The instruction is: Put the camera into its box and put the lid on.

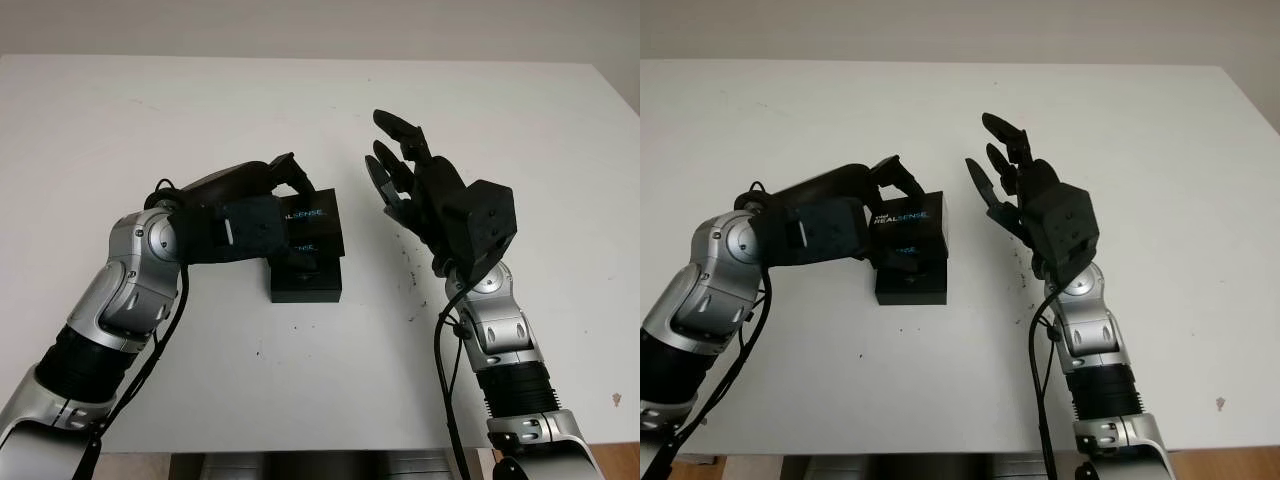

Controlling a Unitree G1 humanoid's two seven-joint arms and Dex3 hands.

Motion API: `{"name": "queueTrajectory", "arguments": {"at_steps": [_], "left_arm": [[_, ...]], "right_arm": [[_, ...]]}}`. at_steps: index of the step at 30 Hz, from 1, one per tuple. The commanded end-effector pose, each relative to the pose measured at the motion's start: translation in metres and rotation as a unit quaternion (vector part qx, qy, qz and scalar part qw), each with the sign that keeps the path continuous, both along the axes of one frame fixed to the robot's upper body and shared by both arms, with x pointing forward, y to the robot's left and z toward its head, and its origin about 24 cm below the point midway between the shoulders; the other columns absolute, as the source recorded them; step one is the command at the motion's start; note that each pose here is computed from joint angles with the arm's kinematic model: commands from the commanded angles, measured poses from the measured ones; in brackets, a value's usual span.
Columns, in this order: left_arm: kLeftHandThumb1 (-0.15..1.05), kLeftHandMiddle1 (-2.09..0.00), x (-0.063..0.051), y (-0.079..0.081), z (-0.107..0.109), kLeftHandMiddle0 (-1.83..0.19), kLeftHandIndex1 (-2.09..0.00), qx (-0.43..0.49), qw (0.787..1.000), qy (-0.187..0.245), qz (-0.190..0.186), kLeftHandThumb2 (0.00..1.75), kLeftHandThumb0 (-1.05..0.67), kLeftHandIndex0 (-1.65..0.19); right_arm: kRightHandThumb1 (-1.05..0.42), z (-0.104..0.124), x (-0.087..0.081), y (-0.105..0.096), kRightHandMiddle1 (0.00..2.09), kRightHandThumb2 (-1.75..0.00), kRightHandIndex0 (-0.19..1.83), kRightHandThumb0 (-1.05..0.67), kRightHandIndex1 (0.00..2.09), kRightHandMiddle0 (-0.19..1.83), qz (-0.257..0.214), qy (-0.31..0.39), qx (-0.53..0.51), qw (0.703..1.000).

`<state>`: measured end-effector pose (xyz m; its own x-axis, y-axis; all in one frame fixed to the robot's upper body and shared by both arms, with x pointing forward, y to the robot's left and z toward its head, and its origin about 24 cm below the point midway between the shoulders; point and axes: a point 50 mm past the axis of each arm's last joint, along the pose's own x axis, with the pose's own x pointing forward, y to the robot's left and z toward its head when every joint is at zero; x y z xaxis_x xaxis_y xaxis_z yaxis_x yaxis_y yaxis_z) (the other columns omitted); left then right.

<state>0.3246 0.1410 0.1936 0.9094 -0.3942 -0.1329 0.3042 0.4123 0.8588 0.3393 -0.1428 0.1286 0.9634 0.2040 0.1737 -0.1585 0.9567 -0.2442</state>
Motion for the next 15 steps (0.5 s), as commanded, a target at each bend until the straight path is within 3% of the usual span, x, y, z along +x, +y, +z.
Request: {"name": "queueTrajectory", "arguments": {"at_steps": [1, 11, 15], "left_arm": [[1.05, -2.09, -0.003, 0.002, 0.005, -0.18, -2.07, -0.006, 1.0, -0.019, -0.001, 0.18, -0.29, 0.05], [1.05, -2.04, -0.012, 0.006, 0.003, -0.11, -1.95, 0.023, 0.999, -0.028, -0.009, 0.12, -0.28, 0.0], [1.05, -2.08, -0.02, 0.008, 0.006, -0.23, -1.95, 0.022, 0.999, -0.037, -0.025, 0.11, -0.26, -0.03]], "right_arm": [[-1.05, 0.003, -0.001, 0.0, 0.61, -0.47, 0.15, -0.62, 0.05, -0.16, -0.001, -0.006, 0.002, 1.0], [-1.05, 0.003, -0.002, 0.0, 0.61, -0.46, 0.14, -0.62, 0.04, -0.17, 0.0, -0.005, 0.004, 1.0], [-1.05, 0.004, -0.001, 0.0, 0.61, -0.46, 0.14, -0.63, 0.05, -0.16, -0.002, -0.006, 0.002, 1.0]]}}
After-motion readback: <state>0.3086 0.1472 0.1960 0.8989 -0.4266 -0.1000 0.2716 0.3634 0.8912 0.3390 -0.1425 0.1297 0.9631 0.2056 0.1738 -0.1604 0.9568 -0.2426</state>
